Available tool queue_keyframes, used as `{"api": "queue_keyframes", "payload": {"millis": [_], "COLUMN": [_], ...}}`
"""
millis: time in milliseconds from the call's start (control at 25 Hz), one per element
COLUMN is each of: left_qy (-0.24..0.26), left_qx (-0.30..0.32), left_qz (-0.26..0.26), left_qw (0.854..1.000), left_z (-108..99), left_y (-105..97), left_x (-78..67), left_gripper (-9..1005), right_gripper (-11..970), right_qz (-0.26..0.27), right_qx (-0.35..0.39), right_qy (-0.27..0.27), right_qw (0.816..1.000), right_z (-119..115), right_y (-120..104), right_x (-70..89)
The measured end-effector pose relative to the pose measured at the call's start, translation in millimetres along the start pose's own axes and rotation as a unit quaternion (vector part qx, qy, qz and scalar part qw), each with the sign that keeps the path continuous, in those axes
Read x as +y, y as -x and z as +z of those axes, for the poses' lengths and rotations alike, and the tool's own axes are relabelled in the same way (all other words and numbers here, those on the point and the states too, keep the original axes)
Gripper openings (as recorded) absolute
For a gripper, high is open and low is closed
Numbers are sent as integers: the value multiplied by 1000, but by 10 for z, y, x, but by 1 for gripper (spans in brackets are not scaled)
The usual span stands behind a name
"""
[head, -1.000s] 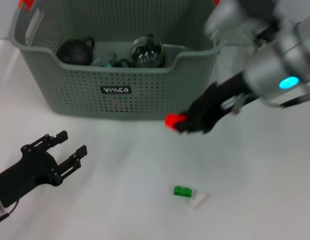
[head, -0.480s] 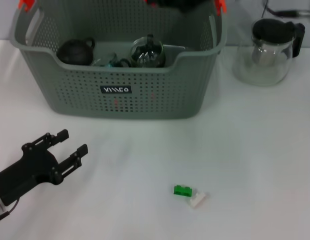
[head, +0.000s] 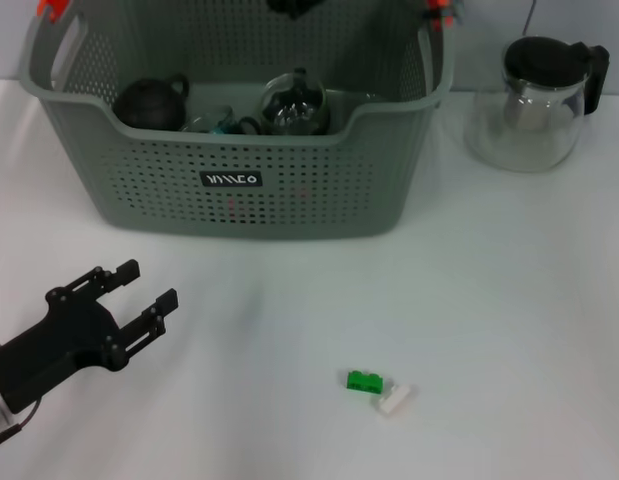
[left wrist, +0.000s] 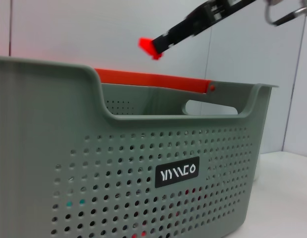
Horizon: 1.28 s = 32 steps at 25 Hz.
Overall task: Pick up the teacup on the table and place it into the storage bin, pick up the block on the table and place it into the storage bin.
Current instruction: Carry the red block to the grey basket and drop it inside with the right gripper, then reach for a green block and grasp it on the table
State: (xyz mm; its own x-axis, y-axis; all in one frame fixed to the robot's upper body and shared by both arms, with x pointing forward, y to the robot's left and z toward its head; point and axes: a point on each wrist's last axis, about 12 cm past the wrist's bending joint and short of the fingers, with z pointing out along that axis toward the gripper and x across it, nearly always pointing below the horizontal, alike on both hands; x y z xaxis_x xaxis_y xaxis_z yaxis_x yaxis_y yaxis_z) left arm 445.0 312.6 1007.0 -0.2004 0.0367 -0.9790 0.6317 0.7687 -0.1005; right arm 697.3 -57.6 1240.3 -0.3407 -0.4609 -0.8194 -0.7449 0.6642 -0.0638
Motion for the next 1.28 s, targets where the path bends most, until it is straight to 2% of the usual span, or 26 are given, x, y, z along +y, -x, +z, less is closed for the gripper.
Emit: {"api": "queue_keyframes", "payload": {"millis": [120, 360, 560, 680, 720, 800, 920, 1000, 1120, 1200, 1280], "left_qy": [1, 4, 2, 2, 2, 2, 3, 4, 4, 4, 4], "left_qx": [1, 2, 2, 2, 2, 1, 1, 1, 1, 1, 3], "left_qz": [-1, -2, -1, -1, -1, -1, -1, -1, 0, 1, 2], "left_qw": [1000, 1000, 1000, 1000, 1000, 1000, 1000, 1000, 1000, 1000, 1000], "left_z": [-5, -18, -4, -4, -5, -5, -6, -7, -7, 1, 15], "left_y": [-5, -13, -7, -7, -6, -5, -5, -5, -1, 6, 12], "left_x": [0, 2, 1, 2, 2, 2, 5, 7, 14, 23, 34], "left_gripper": [629, 628, 628, 629, 629, 629, 629, 629, 630, 630, 630], "right_gripper": [210, 210, 383, 628, 652, 699, 770, 817, 867, 874, 881], "right_qz": [-6, -20, -7, 16, 21, 28, 24, 22, 28, 32, 38], "right_qx": [11, 20, -13, -53, -68, -103, -154, -159, -100, -27, 50], "right_qy": [-2, 0, 5, 33, 46, 88, 171, 211, 251, 252, 231], "right_qw": [1000, 1000, 1000, 998, 996, 990, 973, 964, 962, 967, 971], "right_z": [68, 52, -108, -371, -480, -722, -1148, -1387, -1711, -1840, -1897], "right_y": [37, 39, 48, 14, -16, -148, -500, -718, -1043, -1209, -1326], "right_x": [25, 16, -41, -83, -99, -100, -62, -36, -5, 2, 14]}}
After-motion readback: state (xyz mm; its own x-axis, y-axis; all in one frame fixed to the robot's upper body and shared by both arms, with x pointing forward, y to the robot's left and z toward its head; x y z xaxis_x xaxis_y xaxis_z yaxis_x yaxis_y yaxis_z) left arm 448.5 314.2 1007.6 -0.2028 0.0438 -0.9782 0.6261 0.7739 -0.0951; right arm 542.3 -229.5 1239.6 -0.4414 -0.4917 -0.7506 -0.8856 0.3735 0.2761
